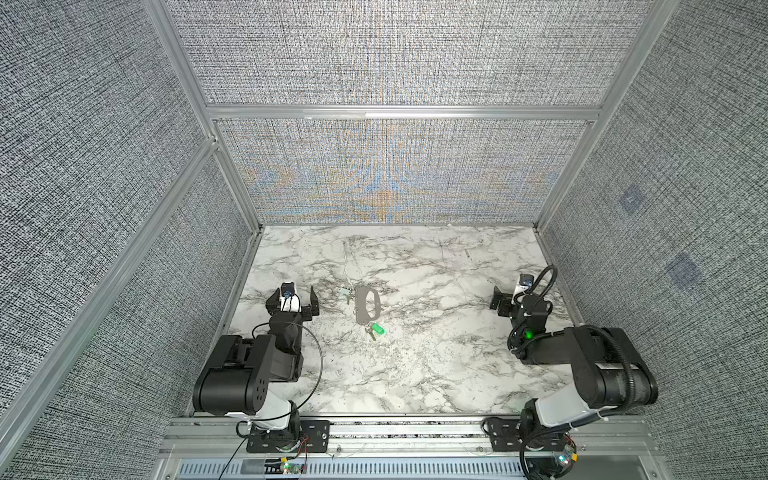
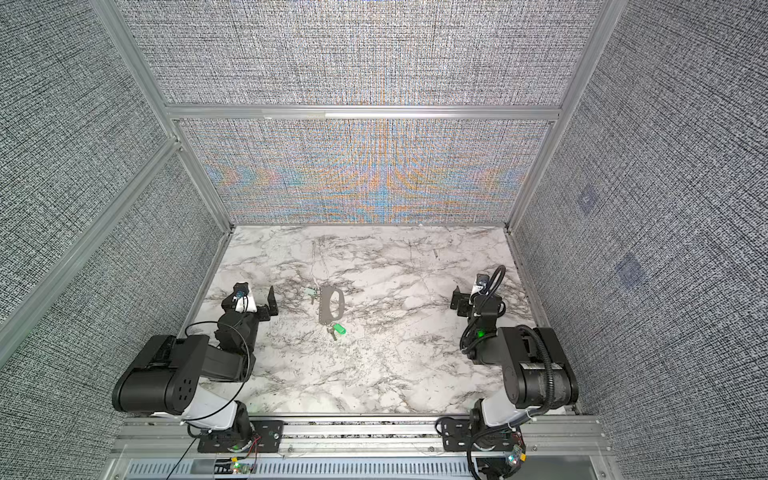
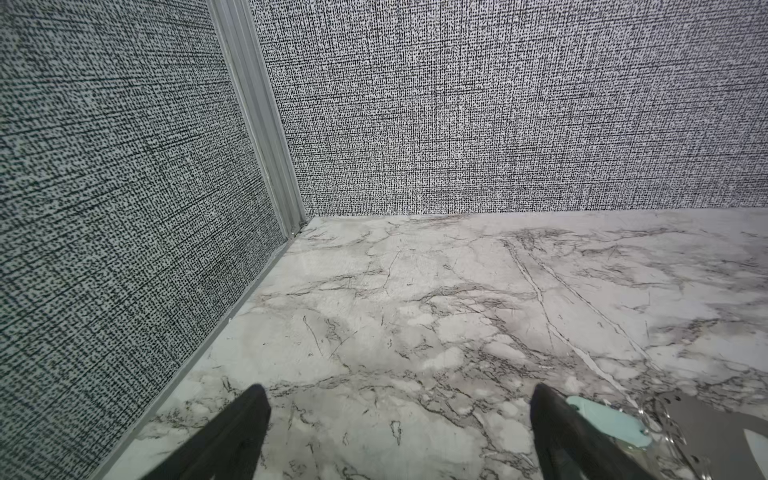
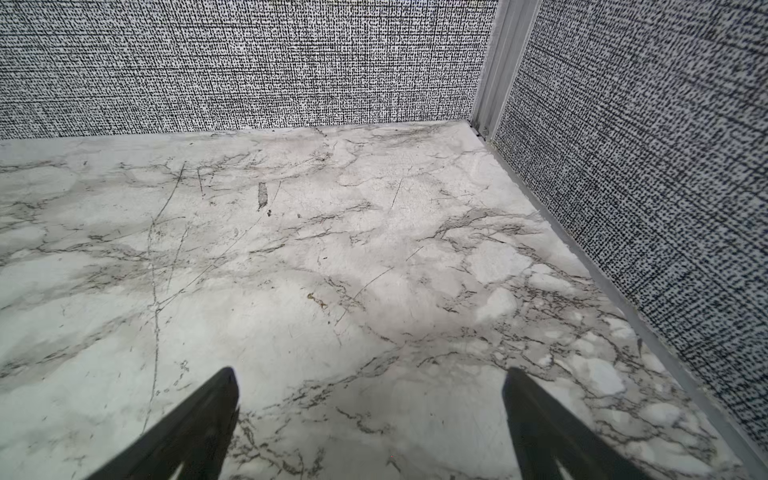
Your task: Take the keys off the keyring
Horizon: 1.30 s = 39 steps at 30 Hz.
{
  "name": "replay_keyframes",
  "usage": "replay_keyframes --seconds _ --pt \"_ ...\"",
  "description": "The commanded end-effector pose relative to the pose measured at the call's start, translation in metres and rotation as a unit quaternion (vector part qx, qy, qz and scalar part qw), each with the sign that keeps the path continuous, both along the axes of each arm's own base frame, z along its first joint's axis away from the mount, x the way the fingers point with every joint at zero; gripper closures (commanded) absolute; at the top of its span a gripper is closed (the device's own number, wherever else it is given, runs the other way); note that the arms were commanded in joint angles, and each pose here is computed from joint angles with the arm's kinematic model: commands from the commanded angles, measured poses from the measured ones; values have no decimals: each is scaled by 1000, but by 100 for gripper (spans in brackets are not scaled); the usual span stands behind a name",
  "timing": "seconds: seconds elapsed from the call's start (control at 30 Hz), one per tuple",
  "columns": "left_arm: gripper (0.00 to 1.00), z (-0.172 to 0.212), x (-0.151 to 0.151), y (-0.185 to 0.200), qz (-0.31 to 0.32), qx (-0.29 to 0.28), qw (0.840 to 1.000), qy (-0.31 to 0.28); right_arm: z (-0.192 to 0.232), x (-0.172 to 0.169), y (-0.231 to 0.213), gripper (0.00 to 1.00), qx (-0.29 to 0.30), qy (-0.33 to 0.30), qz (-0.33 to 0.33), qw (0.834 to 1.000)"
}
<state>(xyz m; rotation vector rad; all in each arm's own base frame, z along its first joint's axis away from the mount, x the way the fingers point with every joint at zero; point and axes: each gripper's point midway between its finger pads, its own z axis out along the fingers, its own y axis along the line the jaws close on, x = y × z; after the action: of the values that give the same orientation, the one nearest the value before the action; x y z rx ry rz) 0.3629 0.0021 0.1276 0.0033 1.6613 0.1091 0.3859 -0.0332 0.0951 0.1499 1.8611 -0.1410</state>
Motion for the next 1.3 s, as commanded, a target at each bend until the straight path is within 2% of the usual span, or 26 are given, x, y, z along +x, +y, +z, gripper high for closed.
replay_keyframes --seconds 0.0,0.8,0.93,1.1,1.27 --pt "1 1 0 -1 -2 -1 1000 -2 4 0 0 1 4 -9 -1 1000" --pt "1 1 1 -1 -4 0 1000 0 5 -1 -2 1 2 -11 -7 1000" --pt "1 0 2 -1 -3 0 1000 2 6 -3 10 1 -15 -16 15 1000" --pt "1 0 1 0 -2 0 1000 0 7 -4 6 1 -17 -20 2 1000" --pt "1 15 -8 19 59 -12 998 -18 27 -3 11 1 -28 -18 7 999"
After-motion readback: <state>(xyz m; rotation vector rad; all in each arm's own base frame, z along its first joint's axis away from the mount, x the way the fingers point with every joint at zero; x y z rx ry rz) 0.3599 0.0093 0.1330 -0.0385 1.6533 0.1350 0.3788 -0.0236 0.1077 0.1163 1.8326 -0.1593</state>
